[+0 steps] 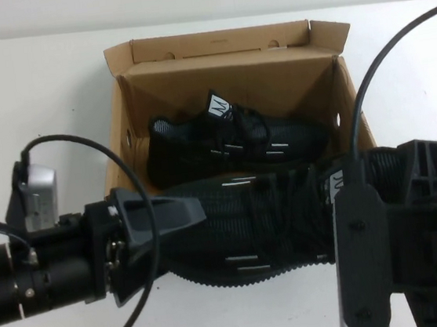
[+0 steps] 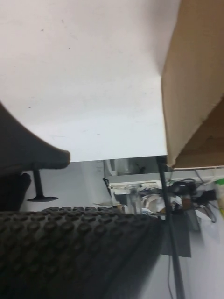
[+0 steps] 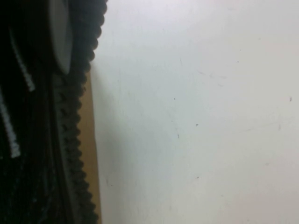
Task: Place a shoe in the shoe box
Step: Hand over the shoe
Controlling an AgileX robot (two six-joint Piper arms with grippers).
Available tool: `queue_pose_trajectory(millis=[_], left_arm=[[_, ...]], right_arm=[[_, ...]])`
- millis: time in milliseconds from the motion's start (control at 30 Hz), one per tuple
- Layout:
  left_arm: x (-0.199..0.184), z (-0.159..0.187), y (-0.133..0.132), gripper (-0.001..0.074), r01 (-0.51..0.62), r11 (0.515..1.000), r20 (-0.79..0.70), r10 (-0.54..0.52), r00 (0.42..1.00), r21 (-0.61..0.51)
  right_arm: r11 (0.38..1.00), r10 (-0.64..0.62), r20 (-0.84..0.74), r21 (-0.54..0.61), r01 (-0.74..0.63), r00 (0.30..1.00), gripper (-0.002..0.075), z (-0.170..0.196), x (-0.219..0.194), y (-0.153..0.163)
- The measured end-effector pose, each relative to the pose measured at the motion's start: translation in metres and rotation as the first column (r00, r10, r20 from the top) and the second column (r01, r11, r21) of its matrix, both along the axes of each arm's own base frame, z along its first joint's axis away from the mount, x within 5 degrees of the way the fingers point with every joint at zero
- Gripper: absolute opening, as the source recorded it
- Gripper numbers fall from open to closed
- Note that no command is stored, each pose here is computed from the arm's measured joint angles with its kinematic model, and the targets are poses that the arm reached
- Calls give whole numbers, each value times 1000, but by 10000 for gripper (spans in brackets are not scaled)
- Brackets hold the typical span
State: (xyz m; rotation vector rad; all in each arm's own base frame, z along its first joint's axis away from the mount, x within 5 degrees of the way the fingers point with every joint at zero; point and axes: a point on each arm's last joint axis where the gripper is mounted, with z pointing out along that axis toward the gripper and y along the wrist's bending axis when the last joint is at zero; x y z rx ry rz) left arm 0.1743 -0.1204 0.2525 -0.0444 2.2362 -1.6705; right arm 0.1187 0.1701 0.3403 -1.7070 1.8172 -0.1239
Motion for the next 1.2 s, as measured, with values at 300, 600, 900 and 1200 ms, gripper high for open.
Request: queue_pose_trajectory(millis=[300,600,900,1200], left_arm=[[7,-6,-13,200,48,998,31,-49,998,34],[8,-7,-13,132,56,997,75,-60,995,57],[7,-8,-13,126,71,995,90,-78,993,71],[7,-10,-12,124,81,992,119,-93,989,101]], right_arm=[[1000,-4,-6,-8,3,1000,8,-1,0,-1],[1000,-4,-12,-5,3,1000,8,-1,-1,-1],[999,-53,-69,7,53,996,125,-2,-3,-2],[978,-178,-188,78,195,966,571,28,-11,-6]])
